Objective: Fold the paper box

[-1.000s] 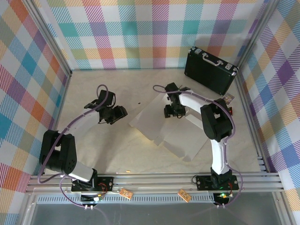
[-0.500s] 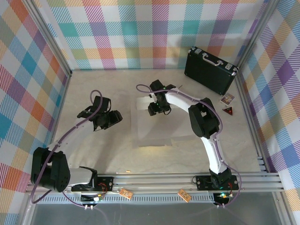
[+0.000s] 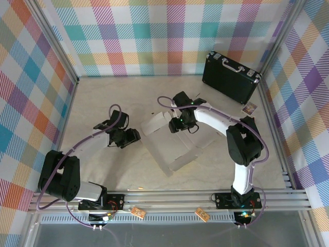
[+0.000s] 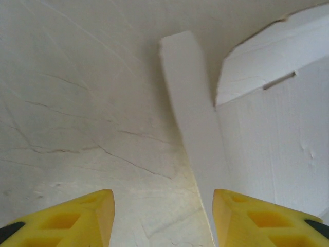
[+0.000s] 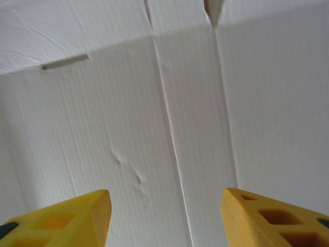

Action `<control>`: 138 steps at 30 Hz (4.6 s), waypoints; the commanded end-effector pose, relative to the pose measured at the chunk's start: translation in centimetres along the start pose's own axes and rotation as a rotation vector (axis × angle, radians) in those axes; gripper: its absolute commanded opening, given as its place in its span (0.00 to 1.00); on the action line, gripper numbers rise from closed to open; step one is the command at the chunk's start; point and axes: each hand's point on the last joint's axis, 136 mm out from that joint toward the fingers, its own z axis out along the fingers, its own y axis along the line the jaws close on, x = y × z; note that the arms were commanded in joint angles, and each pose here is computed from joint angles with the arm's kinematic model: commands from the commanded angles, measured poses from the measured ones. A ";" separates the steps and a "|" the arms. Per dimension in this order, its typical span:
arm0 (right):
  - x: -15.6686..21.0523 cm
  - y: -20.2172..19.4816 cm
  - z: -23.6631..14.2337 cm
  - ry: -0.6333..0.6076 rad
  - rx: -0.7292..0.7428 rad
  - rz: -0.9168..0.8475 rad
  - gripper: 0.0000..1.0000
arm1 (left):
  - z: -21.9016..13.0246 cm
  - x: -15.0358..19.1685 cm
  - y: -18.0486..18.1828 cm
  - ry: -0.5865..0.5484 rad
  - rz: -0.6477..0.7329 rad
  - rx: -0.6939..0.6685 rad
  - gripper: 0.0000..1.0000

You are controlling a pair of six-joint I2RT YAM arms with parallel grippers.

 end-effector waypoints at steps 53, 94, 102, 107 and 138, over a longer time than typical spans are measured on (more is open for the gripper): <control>6.9 4.4 3.2 0.091 -0.238 0.020 0.49 | 4.2 7.2 -1.8 0.150 0.093 -0.021 0.09; 22.1 9.8 6.0 0.292 -0.276 -0.236 0.43 | 2.6 6.6 -3.9 0.257 -0.140 0.259 0.46; 22.2 9.9 6.4 0.305 -0.277 -0.233 0.43 | 1.1 10.3 -0.4 0.301 -0.110 0.191 0.60; 22.2 9.9 6.4 0.305 -0.281 -0.230 0.44 | 0.8 13.1 0.0 0.310 -0.108 0.224 0.62; 22.3 9.9 6.6 0.313 -0.281 -0.231 0.44 | -2.8 14.1 0.0 0.228 -0.032 0.246 0.59</control>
